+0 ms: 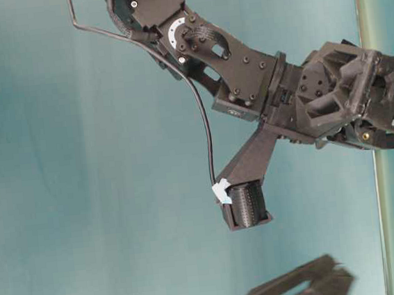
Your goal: Pass the USB cable through three rings with both arms.
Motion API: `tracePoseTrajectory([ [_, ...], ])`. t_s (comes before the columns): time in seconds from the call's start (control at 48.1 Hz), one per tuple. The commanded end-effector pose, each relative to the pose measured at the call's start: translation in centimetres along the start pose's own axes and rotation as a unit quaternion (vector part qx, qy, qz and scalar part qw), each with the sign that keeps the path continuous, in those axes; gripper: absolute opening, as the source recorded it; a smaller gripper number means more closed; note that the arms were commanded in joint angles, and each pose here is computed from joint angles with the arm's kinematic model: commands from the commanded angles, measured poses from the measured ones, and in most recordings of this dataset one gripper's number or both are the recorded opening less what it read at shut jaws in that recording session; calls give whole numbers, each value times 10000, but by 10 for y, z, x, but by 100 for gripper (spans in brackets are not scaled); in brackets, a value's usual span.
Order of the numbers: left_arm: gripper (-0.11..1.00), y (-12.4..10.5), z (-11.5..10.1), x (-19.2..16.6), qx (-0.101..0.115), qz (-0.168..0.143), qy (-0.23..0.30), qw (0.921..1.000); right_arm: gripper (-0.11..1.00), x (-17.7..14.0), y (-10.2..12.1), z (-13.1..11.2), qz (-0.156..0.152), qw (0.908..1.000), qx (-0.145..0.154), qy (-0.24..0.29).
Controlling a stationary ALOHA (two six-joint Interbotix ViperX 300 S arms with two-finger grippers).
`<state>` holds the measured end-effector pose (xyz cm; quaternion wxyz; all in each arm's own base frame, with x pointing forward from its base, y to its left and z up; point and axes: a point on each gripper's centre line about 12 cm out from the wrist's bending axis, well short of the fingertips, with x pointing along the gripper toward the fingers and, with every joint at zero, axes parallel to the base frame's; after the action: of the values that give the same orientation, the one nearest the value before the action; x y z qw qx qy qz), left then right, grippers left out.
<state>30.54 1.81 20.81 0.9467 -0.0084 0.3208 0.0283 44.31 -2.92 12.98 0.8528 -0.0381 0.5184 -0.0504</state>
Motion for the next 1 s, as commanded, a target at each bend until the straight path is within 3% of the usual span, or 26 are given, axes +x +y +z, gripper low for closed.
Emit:
tracePoseTrajectory([
  [0.0, 88, 0, 3, 6, 3, 6, -38, 10000, -8, -6, -1, 7, -2, 9999, -5, -167],
  [0.374, 88, 15, -7, 47, 30, 166, -235, 9996, -8, -12, 1, 5, 66, 9989, -3, -464],
  [0.976, 88, 16, -13, 101, -8, 148, 25, 9999, -8, -14, 3, 5, 125, 9971, -2, -751],
])
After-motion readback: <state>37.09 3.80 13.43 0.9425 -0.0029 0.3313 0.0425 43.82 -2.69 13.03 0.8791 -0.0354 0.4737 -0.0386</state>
